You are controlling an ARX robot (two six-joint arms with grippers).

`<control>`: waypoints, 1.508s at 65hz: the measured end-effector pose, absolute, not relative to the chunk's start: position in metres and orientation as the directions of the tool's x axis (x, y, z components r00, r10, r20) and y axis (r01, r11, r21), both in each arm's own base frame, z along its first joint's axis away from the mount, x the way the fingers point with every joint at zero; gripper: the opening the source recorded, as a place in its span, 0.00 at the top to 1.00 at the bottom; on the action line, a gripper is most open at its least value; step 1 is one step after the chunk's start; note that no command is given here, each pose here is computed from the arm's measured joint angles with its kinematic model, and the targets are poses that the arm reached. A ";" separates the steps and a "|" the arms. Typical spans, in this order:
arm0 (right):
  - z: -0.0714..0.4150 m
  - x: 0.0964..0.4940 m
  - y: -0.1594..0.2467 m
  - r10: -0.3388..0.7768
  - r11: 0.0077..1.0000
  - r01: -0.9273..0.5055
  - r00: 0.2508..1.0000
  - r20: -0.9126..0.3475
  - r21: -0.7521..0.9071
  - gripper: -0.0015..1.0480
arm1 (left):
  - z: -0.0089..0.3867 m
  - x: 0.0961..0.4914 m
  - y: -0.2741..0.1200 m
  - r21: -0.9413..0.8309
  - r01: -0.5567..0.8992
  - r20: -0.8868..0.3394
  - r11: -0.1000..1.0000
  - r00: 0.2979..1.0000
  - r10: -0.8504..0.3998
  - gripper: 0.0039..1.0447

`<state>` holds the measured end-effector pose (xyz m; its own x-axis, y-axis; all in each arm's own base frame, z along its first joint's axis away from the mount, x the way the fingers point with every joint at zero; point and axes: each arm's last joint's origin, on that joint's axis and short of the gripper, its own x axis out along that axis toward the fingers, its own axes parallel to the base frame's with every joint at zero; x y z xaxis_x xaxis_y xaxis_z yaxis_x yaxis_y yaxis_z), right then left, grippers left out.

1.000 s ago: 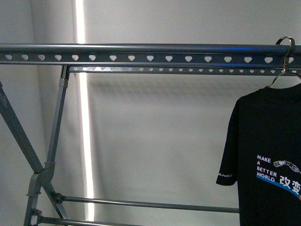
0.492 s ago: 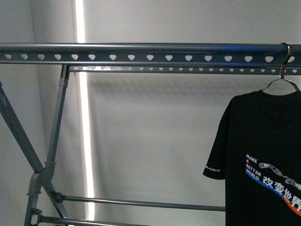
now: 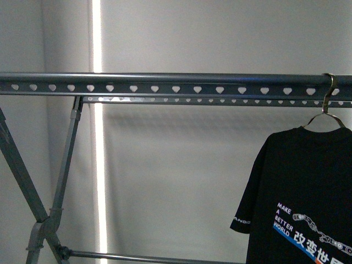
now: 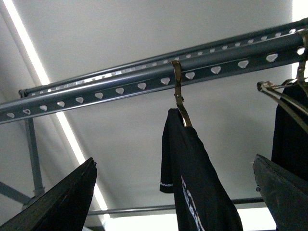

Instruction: Hang clothes on hanger

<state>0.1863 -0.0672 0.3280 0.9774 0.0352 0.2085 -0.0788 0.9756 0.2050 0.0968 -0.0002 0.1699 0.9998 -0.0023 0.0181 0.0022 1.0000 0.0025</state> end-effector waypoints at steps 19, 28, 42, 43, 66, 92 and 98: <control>0.241 0.131 -0.024 -0.010 1.000 0.010 1.000 -0.001 0.025 0.57 | 0.170 0.097 0.000 0.002 0.002 0.019 1.000 1.000 -0.002 0.97; 0.222 0.125 -0.017 -0.008 1.000 0.008 1.000 -0.007 0.009 0.82 | 0.170 0.097 0.000 0.002 0.002 0.019 1.000 1.000 -0.002 0.97; 0.200 0.118 -0.002 -0.014 1.000 0.014 1.000 -0.001 0.001 0.98 | 0.170 0.097 0.000 0.002 0.001 0.018 1.000 1.000 -0.002 0.97; 0.198 0.117 -0.002 -0.005 1.000 0.005 1.000 0.000 0.001 0.98 | 0.170 0.097 0.000 0.002 0.002 0.019 1.000 1.000 -0.002 0.97; 0.183 0.110 0.000 -0.001 1.000 0.001 1.000 0.004 0.001 0.98 | 0.170 0.097 0.000 0.002 0.002 0.018 1.000 1.000 -0.002 0.97; 0.166 0.098 0.000 -0.002 1.000 0.002 1.000 0.002 0.000 0.98 | 0.170 0.097 0.000 0.002 0.002 0.019 1.000 1.000 -0.002 0.97; 0.165 0.098 0.000 -0.001 1.000 0.001 1.000 0.000 0.000 0.98 | 0.170 0.097 0.000 0.002 0.002 0.018 1.000 1.000 -0.002 0.97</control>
<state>0.0977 -0.0003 0.1652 1.0000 -0.0011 0.0002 0.0011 1.0000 0.0002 0.0967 -0.0002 0.1697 0.9998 -0.0019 0.0177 0.0019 1.0000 0.0025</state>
